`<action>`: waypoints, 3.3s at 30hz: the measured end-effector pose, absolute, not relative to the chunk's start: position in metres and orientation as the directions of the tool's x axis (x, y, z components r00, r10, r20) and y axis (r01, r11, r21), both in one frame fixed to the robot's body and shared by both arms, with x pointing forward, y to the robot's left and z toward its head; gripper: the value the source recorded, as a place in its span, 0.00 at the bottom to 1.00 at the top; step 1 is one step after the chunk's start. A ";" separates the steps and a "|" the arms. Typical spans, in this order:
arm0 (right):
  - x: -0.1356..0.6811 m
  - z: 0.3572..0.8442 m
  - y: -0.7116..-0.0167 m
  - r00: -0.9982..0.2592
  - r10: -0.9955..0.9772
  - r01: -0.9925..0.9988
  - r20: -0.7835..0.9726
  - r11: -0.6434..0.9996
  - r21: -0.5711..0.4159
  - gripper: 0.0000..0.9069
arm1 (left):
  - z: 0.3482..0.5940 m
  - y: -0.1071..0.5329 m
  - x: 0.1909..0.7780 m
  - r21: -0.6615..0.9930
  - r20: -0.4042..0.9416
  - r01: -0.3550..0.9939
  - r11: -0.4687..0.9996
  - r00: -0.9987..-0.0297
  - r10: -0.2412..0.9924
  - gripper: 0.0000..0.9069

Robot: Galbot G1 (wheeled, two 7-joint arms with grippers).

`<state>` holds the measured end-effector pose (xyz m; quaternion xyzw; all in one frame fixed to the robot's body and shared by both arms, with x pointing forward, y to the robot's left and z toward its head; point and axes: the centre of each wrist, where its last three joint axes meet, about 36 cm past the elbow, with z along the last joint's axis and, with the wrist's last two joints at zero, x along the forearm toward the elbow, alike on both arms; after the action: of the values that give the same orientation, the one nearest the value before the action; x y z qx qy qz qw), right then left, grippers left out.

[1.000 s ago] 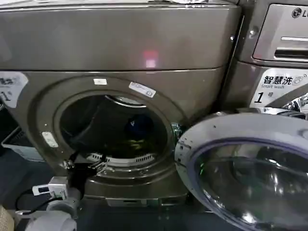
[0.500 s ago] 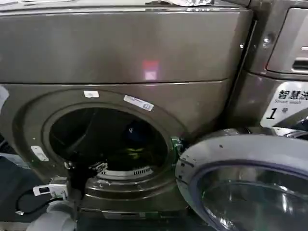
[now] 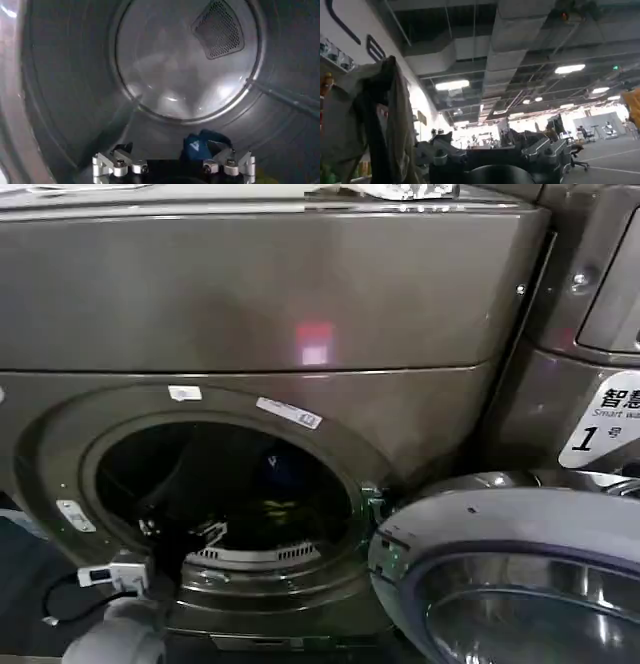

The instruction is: Grasp the clothes from the dryer.

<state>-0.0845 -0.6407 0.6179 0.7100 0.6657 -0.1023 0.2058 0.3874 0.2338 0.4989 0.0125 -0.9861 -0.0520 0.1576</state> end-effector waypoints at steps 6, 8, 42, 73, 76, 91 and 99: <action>-0.082 0.620 -0.641 0.086 0.902 0.988 -0.423 -0.022 0.152 1.00 | 0.490 0.237 0.418 0.119 0.328 -0.005 0.993 -0.944 -0.044 1.00; -0.081 0.621 -0.641 0.083 0.901 0.988 -0.426 -0.019 0.152 1.00 | 0.488 0.237 0.426 0.134 0.333 0.005 0.991 -0.942 -0.040 1.00; -0.078 0.624 -0.641 0.068 0.899 0.990 -0.434 -0.009 0.137 1.00 | 0.536 0.230 0.529 0.690 0.672 0.720 0.077 -0.677 0.300 1.00; -0.073 0.624 -0.644 0.052 0.899 0.991 -0.434 0.006 0.131 1.00 | 0.528 0.207 0.583 0.587 0.808 0.787 -0.190 -0.554 0.200 1.00; -0.074 0.626 -0.645 0.054 0.898 0.991 -0.436 0.005 0.132 1.00 | 0.523 0.205 0.586 0.572 0.817 0.797 -0.192 -0.537 0.209 1.00; -0.069 0.623 -0.645 0.043 0.900 0.992 -0.433 0.015 0.129 1.00 | 0.500 0.203 0.600 0.508 0.851 0.848 -0.154 -0.465 0.245 1.00; -0.065 0.620 -0.645 0.037 0.903 0.991 -0.428 0.020 0.130 1.00 | 0.485 0.208 0.607 0.466 0.868 0.875 -0.131 -0.423 0.260 1.00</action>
<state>-0.0652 -0.6454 0.6200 0.6913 0.6851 -0.1094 0.2022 0.6067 0.2080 0.4853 -0.4693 -0.6049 -0.5878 0.2614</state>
